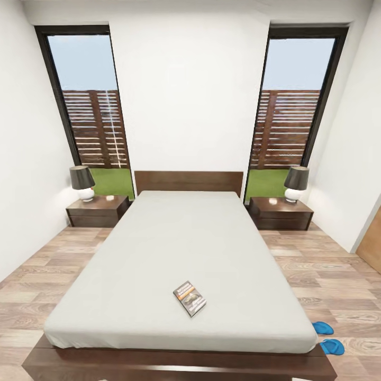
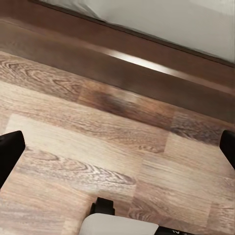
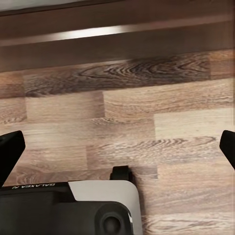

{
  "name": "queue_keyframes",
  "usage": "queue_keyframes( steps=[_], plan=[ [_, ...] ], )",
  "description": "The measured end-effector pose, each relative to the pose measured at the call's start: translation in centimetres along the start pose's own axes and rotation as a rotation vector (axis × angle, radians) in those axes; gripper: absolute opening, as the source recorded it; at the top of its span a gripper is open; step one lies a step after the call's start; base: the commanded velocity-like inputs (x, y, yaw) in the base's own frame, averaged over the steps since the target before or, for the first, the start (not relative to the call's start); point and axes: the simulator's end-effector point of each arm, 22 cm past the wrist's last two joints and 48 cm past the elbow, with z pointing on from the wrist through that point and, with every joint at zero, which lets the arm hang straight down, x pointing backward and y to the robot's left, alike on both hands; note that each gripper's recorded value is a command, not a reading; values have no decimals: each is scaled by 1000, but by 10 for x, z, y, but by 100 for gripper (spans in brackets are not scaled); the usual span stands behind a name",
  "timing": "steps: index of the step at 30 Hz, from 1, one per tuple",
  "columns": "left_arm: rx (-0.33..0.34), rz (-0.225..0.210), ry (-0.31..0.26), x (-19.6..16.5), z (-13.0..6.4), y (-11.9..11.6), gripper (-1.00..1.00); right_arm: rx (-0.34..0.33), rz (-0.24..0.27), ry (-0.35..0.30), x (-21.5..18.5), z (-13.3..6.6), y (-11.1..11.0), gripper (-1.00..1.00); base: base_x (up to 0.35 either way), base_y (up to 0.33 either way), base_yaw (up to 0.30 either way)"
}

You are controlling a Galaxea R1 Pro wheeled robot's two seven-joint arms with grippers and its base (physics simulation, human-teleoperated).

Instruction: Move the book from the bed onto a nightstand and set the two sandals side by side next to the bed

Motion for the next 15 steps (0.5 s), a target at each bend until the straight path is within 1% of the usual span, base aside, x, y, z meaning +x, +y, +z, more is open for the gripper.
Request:
queue_keyframes(
  steps=[3,4,5,6,7,8,9,10,11,12,13,14,15],
  plan=[
    [48,2,-5,-5,0,-3,100,1,0,0,0,0,0,100,0,0,0],
    [99,3,-3,-6,-1,-12,100,0,0,0,0,0,0,100,0,0,0],
    [133,3,2,-6,-2,-19,100,1,1,0,0,0,0,100,0,0,0],
    [207,0,21,-3,-4,-35,100,1,1,0,0,0,-1,100,0,0,0],
    [251,-4,37,0,-6,-44,100,1,1,0,0,0,-1,100,0,0,0],
    [341,-13,77,7,-12,-64,100,2,1,0,0,0,-1,100,0,0,0],
    [392,-20,100,11,-17,-75,100,2,1,0,0,0,-1,100,0,0,0],
    [492,-28,141,17,-27,-98,100,2,1,0,0,0,-1,100,0,0,0],
    [544,-28,157,18,-32,-109,100,2,1,0,0,0,-1,100,0,0,0],
    [642,-19,173,16,-44,-131,100,2,1,0,0,0,-1,100,0,0,0],
    [692,-9,177,13,-50,-141,100,2,1,0,0,0,-1,100,0,0,0],
    [779,14,177,7,-61,-160,100,2,1,0,0,0,-1,100,0,0,0],
    [1004,82,209,-3,-99,-218,100,2,2,0,0,0,-1,100,0,0,0]
  ],
)
